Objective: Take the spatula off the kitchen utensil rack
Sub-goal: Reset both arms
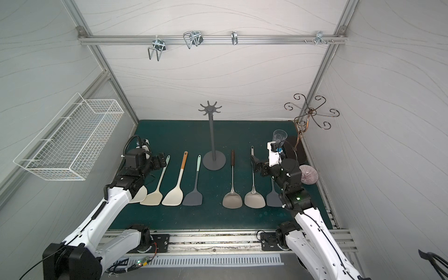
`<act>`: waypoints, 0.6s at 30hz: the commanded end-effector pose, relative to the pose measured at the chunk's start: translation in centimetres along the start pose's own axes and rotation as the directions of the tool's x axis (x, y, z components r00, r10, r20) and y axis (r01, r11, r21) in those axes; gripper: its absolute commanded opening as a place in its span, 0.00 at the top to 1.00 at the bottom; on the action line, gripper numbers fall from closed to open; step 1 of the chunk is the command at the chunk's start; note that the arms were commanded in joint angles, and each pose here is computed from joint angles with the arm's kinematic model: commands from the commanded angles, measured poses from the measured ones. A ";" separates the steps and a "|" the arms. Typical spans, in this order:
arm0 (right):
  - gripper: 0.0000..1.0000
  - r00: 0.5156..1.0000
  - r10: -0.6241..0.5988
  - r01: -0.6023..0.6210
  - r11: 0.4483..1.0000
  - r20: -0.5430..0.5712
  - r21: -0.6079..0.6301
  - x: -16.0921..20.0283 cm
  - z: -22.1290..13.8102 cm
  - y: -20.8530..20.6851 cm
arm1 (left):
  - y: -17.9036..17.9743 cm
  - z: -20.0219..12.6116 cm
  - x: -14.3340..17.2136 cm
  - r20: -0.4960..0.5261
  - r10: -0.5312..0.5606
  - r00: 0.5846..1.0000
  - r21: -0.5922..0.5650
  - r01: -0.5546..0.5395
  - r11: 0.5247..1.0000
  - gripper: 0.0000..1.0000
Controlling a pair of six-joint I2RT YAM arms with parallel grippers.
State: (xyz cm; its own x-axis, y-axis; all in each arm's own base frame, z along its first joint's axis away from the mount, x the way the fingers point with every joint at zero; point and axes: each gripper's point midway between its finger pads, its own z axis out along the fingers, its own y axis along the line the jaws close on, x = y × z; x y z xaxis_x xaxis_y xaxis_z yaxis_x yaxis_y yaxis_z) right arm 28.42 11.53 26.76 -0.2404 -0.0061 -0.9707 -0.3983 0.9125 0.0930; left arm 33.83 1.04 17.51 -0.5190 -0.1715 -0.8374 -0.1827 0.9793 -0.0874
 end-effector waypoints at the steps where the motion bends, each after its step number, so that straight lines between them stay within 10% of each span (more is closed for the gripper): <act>1: 0.01 0.996 -0.008 0.003 0.998 0.091 0.059 -1.1 0.7 -1.7 | 0.0 1.6 -0.3 0.064 0.001 0.998 0.073 -0.005 0.997 0.00; 18: 0.01 0.994 -0.007 -0.027 0.946 0.105 0.324 5.5 3.0 -9.3 | 0.9 4.0 1.7 0.212 0.099 0.972 0.108 -0.124 0.986 0.00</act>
State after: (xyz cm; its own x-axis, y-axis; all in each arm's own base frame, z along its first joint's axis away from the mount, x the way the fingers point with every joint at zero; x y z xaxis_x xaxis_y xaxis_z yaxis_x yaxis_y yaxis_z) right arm 32.74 5.23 19.03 -0.2235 0.0311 -0.9742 -0.1280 0.9899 0.0610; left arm 34.78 2.09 11.55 -0.4642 -0.0937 -0.8807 -0.0680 0.9952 -0.0700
